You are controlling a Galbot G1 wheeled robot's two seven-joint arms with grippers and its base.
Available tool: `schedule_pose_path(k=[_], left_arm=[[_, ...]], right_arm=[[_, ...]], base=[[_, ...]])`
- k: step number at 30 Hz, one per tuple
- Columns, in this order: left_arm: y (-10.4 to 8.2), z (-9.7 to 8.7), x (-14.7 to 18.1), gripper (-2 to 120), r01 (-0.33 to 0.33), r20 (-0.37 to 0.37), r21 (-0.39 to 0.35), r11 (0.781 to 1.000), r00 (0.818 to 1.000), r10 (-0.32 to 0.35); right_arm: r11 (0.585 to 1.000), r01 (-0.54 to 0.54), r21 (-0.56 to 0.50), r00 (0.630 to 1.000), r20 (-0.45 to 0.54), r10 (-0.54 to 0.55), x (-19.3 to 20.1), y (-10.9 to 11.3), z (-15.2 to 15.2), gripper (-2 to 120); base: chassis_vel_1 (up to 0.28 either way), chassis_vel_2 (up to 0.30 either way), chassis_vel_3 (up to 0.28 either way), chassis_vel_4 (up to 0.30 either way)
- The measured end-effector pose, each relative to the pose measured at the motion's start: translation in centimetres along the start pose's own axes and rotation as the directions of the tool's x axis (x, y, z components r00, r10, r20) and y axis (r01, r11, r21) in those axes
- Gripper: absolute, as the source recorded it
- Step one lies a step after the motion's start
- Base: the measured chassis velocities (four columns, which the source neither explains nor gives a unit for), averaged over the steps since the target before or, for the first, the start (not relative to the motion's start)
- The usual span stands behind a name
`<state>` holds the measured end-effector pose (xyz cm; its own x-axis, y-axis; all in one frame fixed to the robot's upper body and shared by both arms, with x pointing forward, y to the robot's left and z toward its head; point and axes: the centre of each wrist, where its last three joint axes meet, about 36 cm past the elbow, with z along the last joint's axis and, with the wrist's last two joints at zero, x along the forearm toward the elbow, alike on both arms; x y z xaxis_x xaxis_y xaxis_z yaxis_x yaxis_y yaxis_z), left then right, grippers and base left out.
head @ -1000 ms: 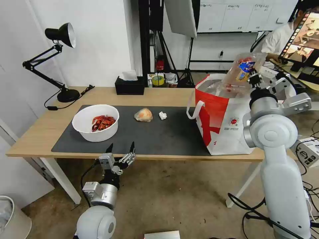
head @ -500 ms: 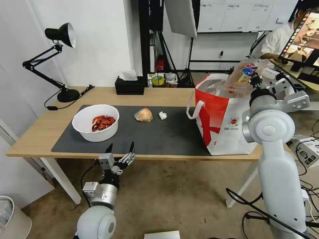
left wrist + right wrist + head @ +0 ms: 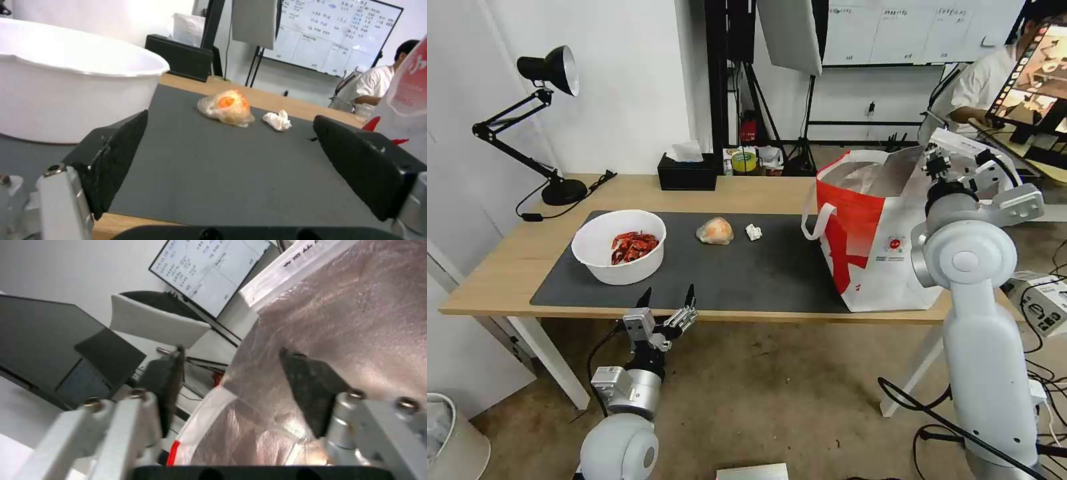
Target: Pick up the trash from the table and place it into the takeout bag.
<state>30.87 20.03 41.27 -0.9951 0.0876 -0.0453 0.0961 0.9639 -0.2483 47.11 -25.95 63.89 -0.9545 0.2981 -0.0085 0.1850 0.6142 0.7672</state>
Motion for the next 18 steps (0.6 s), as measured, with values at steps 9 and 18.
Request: schedule_pose_path(k=[9, 18], left_arm=[[-0.1, -0.2, 0.1, 100, -0.001, 0.006, 0.002, 1.0, 1.0, 0.001], [-0.2, -0.4, 0.1, 100, 0.0, 0.012, 0.006, 1.0, 1.0, 0.0]], right_arm=[[0.996, 0.092, 0.017, 0.995, 0.022, -0.092, 1.0, 0.4, -0.6, 94], [0.965, 0.251, 0.078, 0.966, 0.043, -0.255, 3.0, 0.2, -0.5, 100]], base=[[0.0, 0.0, 0.0, 0.0], [0.0, 0.0, 0.0, 0.0]])
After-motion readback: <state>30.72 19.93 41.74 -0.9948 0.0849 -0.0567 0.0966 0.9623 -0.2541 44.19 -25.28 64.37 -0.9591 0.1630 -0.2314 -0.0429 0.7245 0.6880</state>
